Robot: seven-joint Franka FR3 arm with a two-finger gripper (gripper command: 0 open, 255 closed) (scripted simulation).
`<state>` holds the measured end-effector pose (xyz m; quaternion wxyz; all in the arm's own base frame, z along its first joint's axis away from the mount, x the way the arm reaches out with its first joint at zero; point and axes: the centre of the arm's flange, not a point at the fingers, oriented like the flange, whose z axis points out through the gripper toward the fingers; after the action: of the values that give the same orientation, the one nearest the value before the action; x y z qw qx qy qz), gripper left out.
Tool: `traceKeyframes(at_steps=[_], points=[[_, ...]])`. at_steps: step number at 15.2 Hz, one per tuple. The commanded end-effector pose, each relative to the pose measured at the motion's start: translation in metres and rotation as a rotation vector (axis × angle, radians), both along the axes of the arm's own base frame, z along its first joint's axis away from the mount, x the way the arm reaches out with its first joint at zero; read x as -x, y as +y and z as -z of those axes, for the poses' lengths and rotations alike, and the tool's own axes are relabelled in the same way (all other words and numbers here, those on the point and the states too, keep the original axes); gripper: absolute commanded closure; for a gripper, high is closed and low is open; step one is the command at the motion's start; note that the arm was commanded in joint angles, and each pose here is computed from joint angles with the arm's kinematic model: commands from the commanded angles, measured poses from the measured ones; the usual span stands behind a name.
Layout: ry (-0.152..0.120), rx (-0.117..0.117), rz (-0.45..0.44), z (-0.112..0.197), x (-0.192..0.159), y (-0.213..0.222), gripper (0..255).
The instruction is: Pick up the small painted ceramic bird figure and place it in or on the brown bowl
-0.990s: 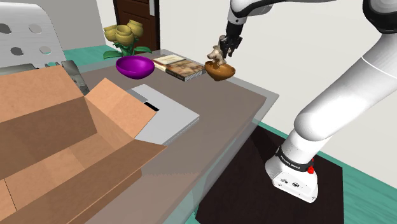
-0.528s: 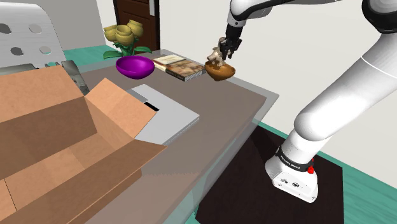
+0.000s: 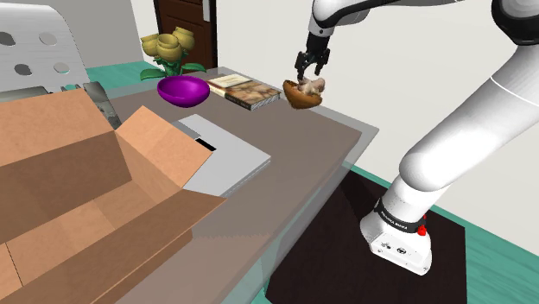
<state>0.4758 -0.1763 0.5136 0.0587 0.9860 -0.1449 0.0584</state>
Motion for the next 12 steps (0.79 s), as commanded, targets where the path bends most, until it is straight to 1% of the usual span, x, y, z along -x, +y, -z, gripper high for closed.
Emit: traceKeyframes(at_steps=[1,4,12], points=[[0.000,0.000,0.000,-0.013,0.001,0.002,0],[0.000,0.000,0.000,-0.049,0.005,0.007,0],[0.000,0.000,0.000,-0.049,0.005,0.007,0]])
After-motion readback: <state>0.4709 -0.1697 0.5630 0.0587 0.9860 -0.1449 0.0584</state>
